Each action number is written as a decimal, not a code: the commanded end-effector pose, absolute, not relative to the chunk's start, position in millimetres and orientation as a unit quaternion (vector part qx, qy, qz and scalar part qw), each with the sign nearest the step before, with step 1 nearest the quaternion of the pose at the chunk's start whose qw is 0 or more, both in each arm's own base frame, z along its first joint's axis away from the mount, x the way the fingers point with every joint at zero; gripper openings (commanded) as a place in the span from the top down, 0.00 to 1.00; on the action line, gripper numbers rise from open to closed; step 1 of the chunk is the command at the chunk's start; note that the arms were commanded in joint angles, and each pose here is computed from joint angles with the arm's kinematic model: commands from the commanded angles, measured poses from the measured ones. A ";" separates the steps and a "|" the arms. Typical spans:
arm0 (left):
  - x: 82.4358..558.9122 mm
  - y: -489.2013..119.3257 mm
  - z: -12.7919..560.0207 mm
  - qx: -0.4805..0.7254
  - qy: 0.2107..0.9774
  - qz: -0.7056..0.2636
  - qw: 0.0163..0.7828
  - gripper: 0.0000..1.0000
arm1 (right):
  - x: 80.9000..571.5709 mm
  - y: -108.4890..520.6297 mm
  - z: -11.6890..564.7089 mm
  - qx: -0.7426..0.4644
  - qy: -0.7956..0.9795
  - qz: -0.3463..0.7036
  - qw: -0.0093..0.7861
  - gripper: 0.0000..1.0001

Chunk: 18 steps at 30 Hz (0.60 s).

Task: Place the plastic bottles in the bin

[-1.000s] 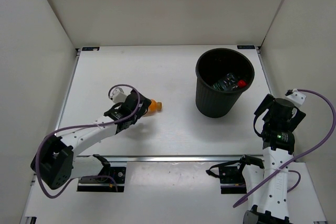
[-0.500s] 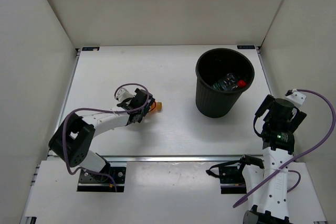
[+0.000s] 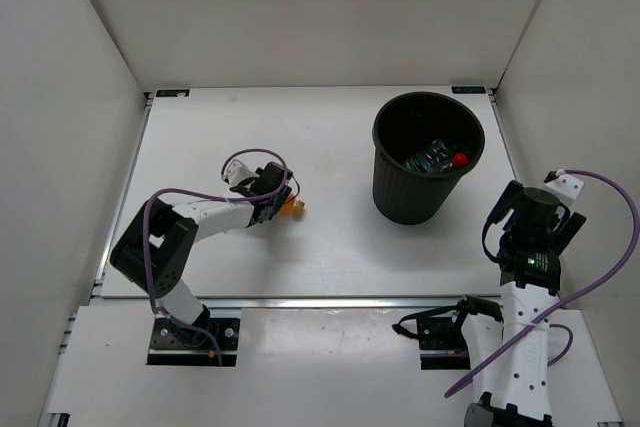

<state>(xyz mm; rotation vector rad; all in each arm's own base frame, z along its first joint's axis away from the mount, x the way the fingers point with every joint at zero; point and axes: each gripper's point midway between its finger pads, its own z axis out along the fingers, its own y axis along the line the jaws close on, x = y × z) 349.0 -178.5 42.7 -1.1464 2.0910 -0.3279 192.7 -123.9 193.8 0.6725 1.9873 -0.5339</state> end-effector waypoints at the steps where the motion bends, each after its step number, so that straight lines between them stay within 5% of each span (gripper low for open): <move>1: 365.4 -189.8 92.8 -0.411 0.797 -0.163 0.411 0.49 | 195.1 -130.4 204.5 0.281 0.792 -0.235 0.489 0.01; 10: 390.5 -251.5 301.3 -0.256 0.722 -0.296 0.570 0.45 | 201.9 -114.8 156.0 0.305 0.815 -0.169 0.462 0.01; 18: 371.4 -403.8 411.3 -0.027 0.707 -0.394 0.586 0.39 | 208.3 -94.3 133.8 0.321 0.825 -0.095 0.455 0.01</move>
